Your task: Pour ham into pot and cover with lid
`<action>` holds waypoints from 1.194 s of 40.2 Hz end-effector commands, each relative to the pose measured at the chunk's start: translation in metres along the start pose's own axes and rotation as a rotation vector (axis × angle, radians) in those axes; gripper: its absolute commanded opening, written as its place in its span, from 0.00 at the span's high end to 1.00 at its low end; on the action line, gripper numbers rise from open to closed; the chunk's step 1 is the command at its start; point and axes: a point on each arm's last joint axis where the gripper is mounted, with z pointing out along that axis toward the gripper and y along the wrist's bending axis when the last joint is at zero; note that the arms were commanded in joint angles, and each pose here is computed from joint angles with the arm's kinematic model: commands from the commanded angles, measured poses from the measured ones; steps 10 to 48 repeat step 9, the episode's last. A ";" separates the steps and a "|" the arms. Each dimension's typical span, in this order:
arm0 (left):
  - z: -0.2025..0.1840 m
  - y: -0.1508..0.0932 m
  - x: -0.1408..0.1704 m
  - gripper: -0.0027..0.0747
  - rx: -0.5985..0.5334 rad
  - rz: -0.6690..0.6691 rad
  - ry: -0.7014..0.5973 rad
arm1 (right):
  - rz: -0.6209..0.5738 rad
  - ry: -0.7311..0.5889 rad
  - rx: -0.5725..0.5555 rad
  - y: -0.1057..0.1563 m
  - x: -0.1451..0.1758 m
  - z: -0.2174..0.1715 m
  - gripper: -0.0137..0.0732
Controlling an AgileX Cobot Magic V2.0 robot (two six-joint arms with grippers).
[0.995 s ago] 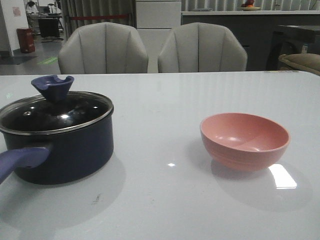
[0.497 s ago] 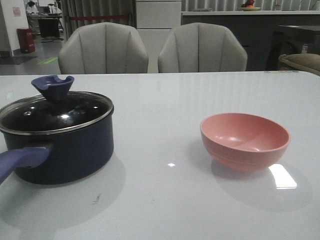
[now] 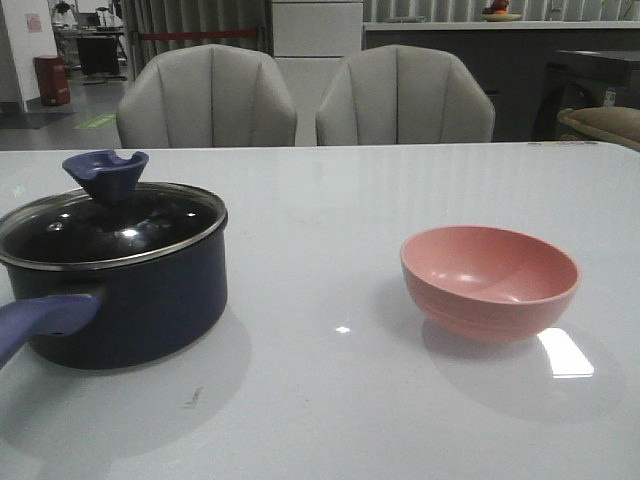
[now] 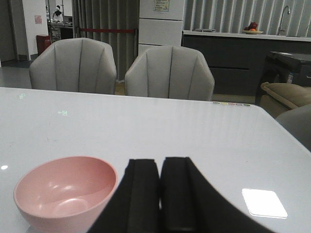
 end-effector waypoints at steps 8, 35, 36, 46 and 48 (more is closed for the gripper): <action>-0.001 0.000 -0.002 0.82 -0.004 -0.001 -0.078 | -0.012 -0.099 0.000 0.000 -0.010 -0.002 0.67; -0.001 0.000 -0.002 0.82 -0.004 -0.001 -0.078 | -0.012 -0.099 0.000 0.000 -0.010 -0.002 0.67; -0.001 0.000 -0.002 0.82 -0.004 -0.001 -0.078 | -0.012 -0.099 0.000 0.000 -0.010 -0.002 0.67; -0.001 0.000 -0.002 0.82 -0.004 -0.001 -0.078 | -0.012 -0.099 0.000 0.000 -0.010 -0.002 0.67; -0.001 0.000 -0.002 0.82 -0.004 -0.001 -0.078 | -0.012 -0.099 0.000 0.000 -0.010 -0.002 0.67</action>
